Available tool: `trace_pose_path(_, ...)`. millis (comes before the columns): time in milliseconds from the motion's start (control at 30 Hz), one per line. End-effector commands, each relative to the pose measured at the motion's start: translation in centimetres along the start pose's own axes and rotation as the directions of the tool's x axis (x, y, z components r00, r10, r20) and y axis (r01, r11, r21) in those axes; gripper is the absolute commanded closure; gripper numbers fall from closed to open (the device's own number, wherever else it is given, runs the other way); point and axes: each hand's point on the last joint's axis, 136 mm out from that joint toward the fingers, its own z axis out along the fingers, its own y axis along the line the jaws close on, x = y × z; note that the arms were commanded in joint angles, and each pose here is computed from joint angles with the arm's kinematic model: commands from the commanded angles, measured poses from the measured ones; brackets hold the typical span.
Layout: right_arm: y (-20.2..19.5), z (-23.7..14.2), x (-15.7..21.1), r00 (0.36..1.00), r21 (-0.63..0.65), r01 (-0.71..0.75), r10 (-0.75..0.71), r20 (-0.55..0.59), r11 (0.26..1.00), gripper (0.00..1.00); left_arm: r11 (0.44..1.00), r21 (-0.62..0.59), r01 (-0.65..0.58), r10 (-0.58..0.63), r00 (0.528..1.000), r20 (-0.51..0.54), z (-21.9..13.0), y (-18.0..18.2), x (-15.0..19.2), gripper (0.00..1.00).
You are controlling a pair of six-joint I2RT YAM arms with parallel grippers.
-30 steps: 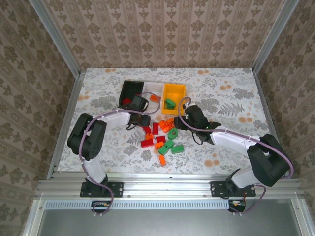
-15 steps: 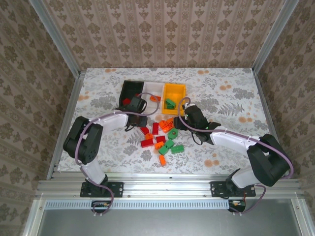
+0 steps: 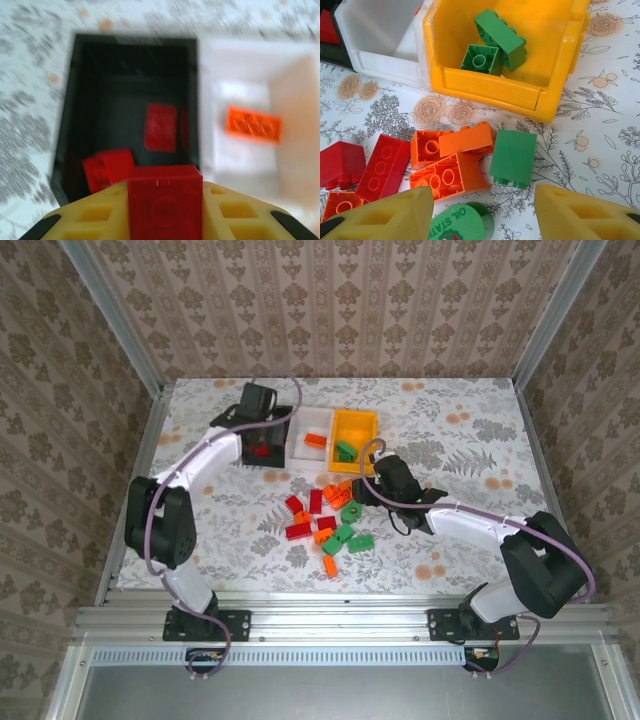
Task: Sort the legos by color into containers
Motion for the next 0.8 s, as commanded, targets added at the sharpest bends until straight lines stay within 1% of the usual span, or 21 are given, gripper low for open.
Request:
trace_pose_path(0, 0.5, 0.1, -0.6, 1.000, -0.008, 0.000, 0.000, 0.009, 1.000, 0.43, 0.997, -0.075, 0.020, -0.025, 0.997, -0.072, 3.2, 2.2, 0.5, 0.67)
trace_pose_path(167, 0.3, -0.2, -0.8, 1.000, 0.005, 0.007, -0.007, 0.018, 1.000, 0.43, 0.998, -0.052, 0.023, -0.028, 0.993, -0.115, 6.9, 2.1, -0.6, 0.67)
trace_pose_path(233, 0.3, -0.2, -0.9, 1.000, 0.006, 0.008, -0.008, 0.022, 1.000, 0.43, 0.999, -0.027, 0.032, -0.035, 0.992, -0.119, 7.8, 1.8, -1.1, 0.66)
trace_pose_path(300, 0.2, -0.2, -0.8, 1.000, 0.009, 0.010, -0.011, 0.019, 1.000, 0.43, 0.999, -0.018, 0.028, -0.030, 0.992, -0.119, 8.1, 1.7, -1.6, 0.63)
trace_pose_path(333, 0.2, -0.2, -0.8, 1.000, 0.011, 0.012, -0.012, 0.018, 1.000, 0.43, 0.999, -0.020, 0.029, -0.031, 0.992, -0.125, 8.2, 1.7, -1.7, 0.60)
trace_pose_path(433, 0.2, -0.1, -0.7, 1.000, 0.013, 0.016, -0.016, 0.015, 1.000, 0.41, 0.999, -0.002, 0.033, -0.032, 0.991, -0.133, 8.0, 1.4, -1.7, 0.40)
trace_pose_path(467, 0.2, -0.1, -0.8, 1.000, 0.012, 0.017, -0.017, 0.016, 1.000, 0.40, 0.999, 0.000, 0.034, -0.033, 0.991, -0.133, 7.8, 1.3, -1.6, 0.33)
trace_pose_path(533, 0.4, -0.3, -0.8, 1.000, 0.008, 0.024, -0.024, 0.019, 1.000, 0.39, 0.999, -0.003, 0.039, -0.039, 0.993, -0.114, 6.7, 1.5, -1.8, 0.26)
trace_pose_path(633, 0.6, -0.3, -0.7, 0.999, 0.009, 0.035, -0.036, 0.017, 0.999, 0.39, 0.996, -0.044, 0.080, -0.081, 0.996, -0.022, 4.1, 2.6, -2.2, 0.22)
trace_pose_path(700, 0.8, 0.1, -0.4, 0.999, 0.011, 0.039, -0.039, 0.004, 0.999, 0.39, 0.990, -0.041, 0.134, -0.132, 0.990, 0.043, 2.0, 3.0, -1.8, 0.21)
trace_pose_path(767, 0.9, 0.4, 0.2, 0.999, 0.013, 0.037, -0.036, -0.027, 0.999, 0.39, 0.983, -0.007, 0.186, -0.185, 0.978, 0.095, -0.4, 3.1, -0.6, 0.20)
